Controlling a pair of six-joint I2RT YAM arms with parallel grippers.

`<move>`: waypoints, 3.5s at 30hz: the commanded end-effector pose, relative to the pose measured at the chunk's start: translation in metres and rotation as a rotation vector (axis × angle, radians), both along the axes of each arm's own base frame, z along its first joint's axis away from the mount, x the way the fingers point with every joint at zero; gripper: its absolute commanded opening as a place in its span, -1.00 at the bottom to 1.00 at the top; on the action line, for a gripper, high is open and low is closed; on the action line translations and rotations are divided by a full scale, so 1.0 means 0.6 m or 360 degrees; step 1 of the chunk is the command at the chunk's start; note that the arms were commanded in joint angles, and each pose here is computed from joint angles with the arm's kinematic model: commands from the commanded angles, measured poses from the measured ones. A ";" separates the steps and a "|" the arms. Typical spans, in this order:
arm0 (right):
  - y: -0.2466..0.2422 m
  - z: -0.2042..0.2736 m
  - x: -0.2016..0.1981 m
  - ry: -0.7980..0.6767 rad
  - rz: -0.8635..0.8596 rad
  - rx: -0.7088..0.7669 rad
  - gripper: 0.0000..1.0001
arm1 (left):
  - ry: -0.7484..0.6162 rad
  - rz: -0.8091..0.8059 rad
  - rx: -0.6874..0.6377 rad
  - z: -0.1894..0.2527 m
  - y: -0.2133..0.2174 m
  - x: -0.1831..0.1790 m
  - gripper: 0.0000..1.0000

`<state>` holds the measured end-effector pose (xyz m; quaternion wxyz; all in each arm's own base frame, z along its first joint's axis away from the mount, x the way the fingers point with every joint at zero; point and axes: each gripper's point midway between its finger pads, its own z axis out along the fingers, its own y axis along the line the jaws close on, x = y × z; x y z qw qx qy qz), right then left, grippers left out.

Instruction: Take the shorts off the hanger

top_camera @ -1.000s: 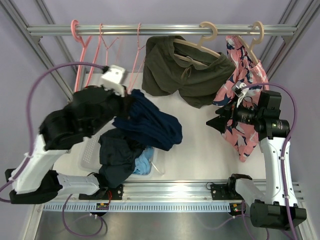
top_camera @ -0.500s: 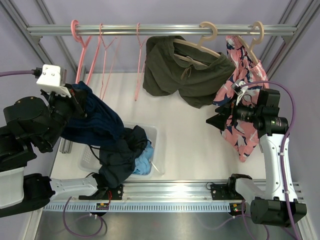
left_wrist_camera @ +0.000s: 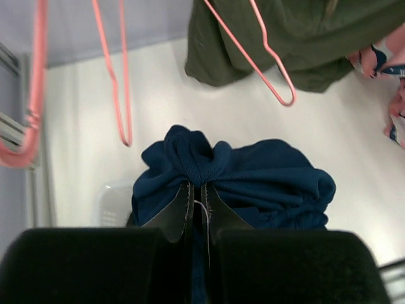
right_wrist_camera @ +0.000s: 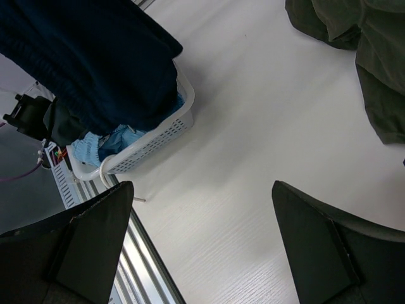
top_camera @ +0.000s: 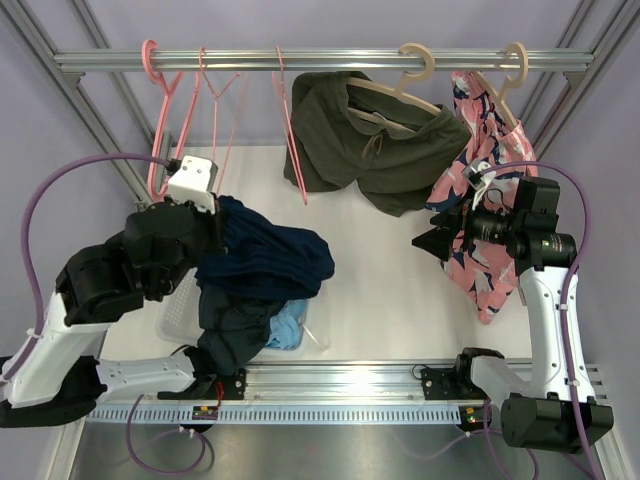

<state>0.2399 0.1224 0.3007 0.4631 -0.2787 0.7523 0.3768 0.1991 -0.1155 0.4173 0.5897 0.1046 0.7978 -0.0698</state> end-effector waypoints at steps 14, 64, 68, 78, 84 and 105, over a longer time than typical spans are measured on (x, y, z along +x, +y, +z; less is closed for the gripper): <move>0.000 0.002 0.013 -0.0024 0.0027 0.0024 0.99 | -0.0051 0.0092 -0.0561 0.038 0.102 -0.075 -1.00; -0.003 -0.063 0.004 -0.0011 0.0073 -0.0048 0.98 | 0.1020 0.0210 -0.0617 -0.583 -0.080 -0.033 -0.92; -0.004 -0.068 0.001 0.0005 0.0079 -0.0063 0.98 | 0.0950 0.0191 -0.0625 -0.562 -0.071 -0.033 -0.27; -0.035 -0.065 0.010 -0.0018 -0.0062 -0.0274 0.99 | 0.0504 -0.0209 -0.0501 -0.358 -0.078 -0.015 0.98; -0.065 -0.030 0.026 -0.0103 -0.0248 -0.0412 0.99 | 0.0282 -0.0353 -0.0473 -0.250 -0.072 -0.021 0.98; -0.181 0.078 0.050 -0.0186 -0.1185 -0.0462 0.99 | -0.0105 -0.0491 -0.0595 -0.059 -0.062 -0.033 0.98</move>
